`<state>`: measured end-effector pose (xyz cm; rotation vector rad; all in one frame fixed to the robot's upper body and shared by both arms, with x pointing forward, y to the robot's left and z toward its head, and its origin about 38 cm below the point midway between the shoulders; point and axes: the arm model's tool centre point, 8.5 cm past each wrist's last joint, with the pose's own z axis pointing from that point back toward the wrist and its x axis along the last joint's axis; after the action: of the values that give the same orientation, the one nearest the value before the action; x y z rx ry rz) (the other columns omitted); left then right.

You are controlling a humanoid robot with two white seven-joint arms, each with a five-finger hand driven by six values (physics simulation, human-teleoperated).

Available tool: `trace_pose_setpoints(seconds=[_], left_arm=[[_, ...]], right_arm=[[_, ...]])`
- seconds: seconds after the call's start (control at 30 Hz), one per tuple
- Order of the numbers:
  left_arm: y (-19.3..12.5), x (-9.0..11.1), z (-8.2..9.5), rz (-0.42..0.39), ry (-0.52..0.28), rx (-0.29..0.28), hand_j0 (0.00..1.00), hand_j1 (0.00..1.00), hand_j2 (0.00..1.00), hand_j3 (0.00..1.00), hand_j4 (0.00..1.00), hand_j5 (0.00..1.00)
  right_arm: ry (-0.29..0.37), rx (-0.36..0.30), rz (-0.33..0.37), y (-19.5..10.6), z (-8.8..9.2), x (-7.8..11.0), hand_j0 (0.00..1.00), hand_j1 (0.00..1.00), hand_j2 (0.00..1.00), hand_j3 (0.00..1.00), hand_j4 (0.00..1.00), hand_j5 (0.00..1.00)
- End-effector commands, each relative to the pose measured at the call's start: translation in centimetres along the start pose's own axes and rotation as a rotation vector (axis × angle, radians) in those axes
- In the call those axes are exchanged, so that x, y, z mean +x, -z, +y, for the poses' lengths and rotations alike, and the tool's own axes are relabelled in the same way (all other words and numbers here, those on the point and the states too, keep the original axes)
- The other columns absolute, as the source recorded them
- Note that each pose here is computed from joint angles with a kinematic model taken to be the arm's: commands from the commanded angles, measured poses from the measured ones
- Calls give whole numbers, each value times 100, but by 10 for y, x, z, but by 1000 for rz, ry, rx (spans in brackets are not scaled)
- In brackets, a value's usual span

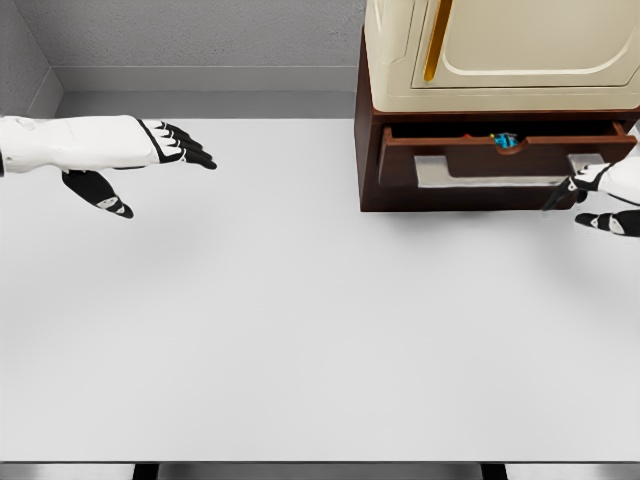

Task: Put the switch into the drawer with left arm, and close the drawer with right arm

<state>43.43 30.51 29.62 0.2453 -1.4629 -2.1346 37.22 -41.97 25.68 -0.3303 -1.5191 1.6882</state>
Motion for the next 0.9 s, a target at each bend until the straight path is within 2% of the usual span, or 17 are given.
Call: trace_pose_setpoints(seconds=[0.0, 0.43, 0.53, 0.87], left_arm=[[0, 0, 1, -1, -5, 5, 100, 100, 100, 100, 100, 100], [-1, -1, 0, 3, -8, 3, 100, 100, 100, 100, 100, 100], [-1, -1, 0, 2, -7, 3, 100, 100, 100, 100, 100, 100], [0, 0, 0, -3, -8, 4, 100, 100, 100, 100, 100, 100]], right_arm=[[31, 23, 7, 5, 14, -6, 60, 60, 60, 60, 60, 60], [36, -12, 18, 16, 4, -17, 60, 60, 60, 60, 60, 60], [42, 2, 13, 22, 7, -18, 60, 60, 60, 60, 60, 60], [33, -14, 27, 22, -1, -23, 61, 61, 61, 61, 61, 61]])
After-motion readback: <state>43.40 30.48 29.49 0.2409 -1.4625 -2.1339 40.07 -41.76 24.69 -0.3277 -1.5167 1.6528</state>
